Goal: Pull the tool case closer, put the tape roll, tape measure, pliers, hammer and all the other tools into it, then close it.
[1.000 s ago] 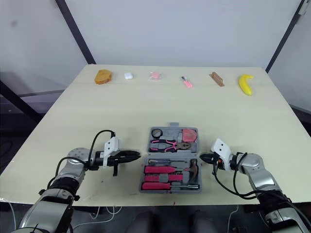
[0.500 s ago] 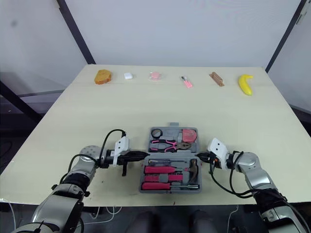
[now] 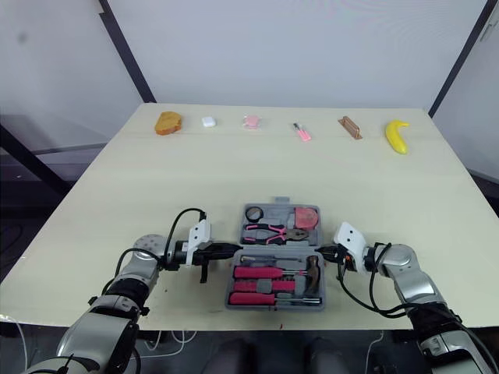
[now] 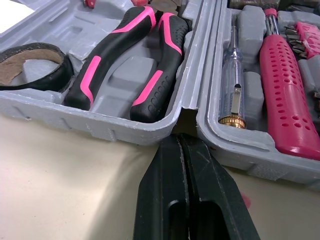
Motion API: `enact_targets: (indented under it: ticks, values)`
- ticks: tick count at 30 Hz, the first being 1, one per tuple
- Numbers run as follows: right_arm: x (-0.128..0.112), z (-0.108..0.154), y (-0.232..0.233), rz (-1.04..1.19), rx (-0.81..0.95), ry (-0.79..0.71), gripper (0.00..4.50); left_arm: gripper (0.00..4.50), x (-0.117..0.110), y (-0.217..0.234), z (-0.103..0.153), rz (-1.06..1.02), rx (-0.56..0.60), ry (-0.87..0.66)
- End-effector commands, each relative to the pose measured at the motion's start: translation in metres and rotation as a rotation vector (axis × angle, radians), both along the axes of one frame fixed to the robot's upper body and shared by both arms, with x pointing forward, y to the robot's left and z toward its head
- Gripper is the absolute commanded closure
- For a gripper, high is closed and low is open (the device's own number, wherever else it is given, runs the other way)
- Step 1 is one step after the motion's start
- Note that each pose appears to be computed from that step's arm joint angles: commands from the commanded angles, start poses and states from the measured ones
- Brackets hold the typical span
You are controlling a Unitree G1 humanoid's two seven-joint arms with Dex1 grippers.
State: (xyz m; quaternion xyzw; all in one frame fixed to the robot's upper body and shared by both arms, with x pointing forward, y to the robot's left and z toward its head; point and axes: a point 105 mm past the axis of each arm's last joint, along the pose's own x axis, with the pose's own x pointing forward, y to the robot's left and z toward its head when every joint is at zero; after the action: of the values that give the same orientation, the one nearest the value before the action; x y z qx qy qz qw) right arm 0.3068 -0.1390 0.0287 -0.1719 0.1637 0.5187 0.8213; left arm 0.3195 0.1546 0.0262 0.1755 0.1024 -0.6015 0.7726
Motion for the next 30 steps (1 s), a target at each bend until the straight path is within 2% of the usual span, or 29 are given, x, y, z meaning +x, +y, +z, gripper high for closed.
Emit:
enact_targets:
  ticks: [1, 20, 30]
  values:
    - [-0.01, 0.003, 0.009, 0.067, 0.016, 0.007, 4.5, 4.43, -0.007, -0.012, -0.001, -0.061, -0.012, 0.002]
    - [-0.029, -0.005, 0.01, 0.093, 0.007, 0.066, 4.5, 4.43, -0.024, -0.003, -0.006, -0.113, 0.018, 0.069]
    - [-0.026, -0.007, 0.011, 0.083, -0.008, 0.048, 4.5, 4.43, -0.027, -0.002, -0.008, -0.123, 0.021, 0.086]
